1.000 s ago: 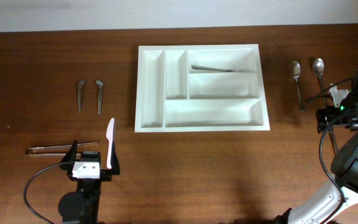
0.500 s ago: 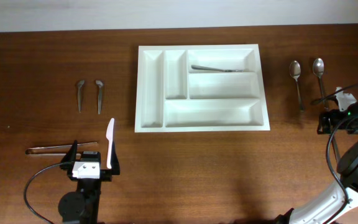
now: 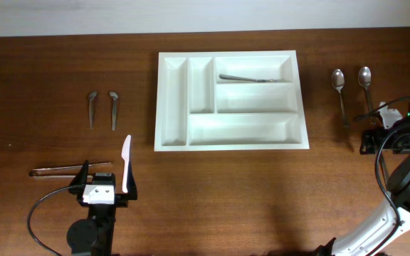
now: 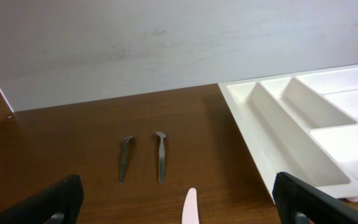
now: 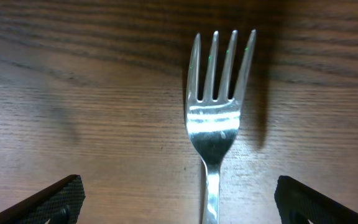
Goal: Pack container
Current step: 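Lower the right gripper, grasp the second fork and lift it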
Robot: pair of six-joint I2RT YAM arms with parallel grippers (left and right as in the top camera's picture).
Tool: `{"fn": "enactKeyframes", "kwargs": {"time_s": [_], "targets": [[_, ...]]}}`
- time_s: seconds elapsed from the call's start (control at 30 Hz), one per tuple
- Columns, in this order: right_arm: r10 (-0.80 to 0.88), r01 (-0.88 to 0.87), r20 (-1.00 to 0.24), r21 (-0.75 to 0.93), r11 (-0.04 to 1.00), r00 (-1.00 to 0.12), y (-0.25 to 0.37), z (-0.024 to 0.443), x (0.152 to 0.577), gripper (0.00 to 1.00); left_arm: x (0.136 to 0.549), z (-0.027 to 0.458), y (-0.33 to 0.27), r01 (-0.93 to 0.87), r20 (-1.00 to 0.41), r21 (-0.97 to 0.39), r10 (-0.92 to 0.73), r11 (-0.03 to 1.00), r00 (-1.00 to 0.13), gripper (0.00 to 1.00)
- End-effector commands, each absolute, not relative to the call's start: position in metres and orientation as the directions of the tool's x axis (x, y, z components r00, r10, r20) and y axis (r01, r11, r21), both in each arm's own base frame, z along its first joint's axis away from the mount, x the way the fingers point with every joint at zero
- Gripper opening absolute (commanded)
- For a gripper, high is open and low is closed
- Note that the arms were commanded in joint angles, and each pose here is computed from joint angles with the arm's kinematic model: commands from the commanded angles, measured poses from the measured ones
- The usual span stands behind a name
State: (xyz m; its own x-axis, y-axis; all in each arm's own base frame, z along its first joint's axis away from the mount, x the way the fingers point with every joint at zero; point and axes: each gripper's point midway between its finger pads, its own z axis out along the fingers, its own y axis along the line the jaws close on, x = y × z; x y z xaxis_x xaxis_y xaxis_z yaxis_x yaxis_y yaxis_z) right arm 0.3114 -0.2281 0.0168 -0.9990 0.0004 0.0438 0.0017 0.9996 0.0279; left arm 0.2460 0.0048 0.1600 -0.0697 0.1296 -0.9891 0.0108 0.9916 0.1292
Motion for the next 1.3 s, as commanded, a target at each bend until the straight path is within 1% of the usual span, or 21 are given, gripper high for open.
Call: {"fn": "enactKeyframes", "kwargs": {"time_s": [0.0, 0.17, 0.27, 0.37, 0.53, 0.6, 0.8, 1.03, 1.27], "targets": [[0.005, 0.008, 0.088, 0.040, 0.999, -0.996, -0.230, 0.003, 0.302, 0.99, 0.246, 0.158, 0.006, 0.007, -0.988, 0.139, 0.140, 0.990, -0.071, 0.99], [0.062, 0.061, 0.104, -0.008, 0.998, -0.993, -0.243, 0.003, 0.296, 0.98, 0.246, 0.158, 0.006, 0.006, -0.988, 0.139, 0.140, 0.990, -0.071, 0.99], [0.080, 0.080, 0.105, -0.008, 0.997, -0.991, -0.247, 0.002, 0.292, 1.00, 0.246, 0.158, 0.006, 0.006, -0.988, 0.139, 0.140, 0.990, -0.071, 0.99], [0.090, 0.090, 0.106, -0.004, 0.996, -0.990, -0.249, 0.001, 0.289, 0.96, 0.246, 0.158, 0.006, 0.006, -0.988, 0.139, 0.140, 0.990, -0.071, 0.99], [0.091, 0.094, 0.087, 0.022, 0.995, -0.992, -0.244, 0.000, 0.293, 0.95, 0.246, 0.158, 0.006, 0.006, -0.988, 0.139, 0.140, 0.990, -0.071, 0.99], [0.091, 0.093, 0.088, 0.022, 0.995, -0.992, -0.244, 0.000, 0.293, 0.92, 0.246, 0.158, 0.006, 0.006, -0.988, 0.139, 0.140, 0.990, -0.071, 0.99], [0.098, 0.100, 0.090, 0.023, 0.995, -0.991, -0.243, 0.000, 0.292, 0.89, 0.246, 0.158, 0.006, 0.006, -0.988, 0.139, 0.140, 0.990, -0.071, 0.99], [0.108, 0.112, 0.110, 0.033, 0.993, -0.988, -0.240, -0.008, 0.288, 0.91, 0.246, 0.158, 0.006, 0.006, -0.988, 0.139, 0.140, 0.990, -0.071, 0.99], [0.108, 0.111, 0.104, 0.022, 0.994, -0.989, -0.243, -0.008, 0.290, 0.91, 0.246, 0.158, 0.006, 0.006, -0.988, 0.139, 0.140, 0.990, -0.071, 0.99]]}}
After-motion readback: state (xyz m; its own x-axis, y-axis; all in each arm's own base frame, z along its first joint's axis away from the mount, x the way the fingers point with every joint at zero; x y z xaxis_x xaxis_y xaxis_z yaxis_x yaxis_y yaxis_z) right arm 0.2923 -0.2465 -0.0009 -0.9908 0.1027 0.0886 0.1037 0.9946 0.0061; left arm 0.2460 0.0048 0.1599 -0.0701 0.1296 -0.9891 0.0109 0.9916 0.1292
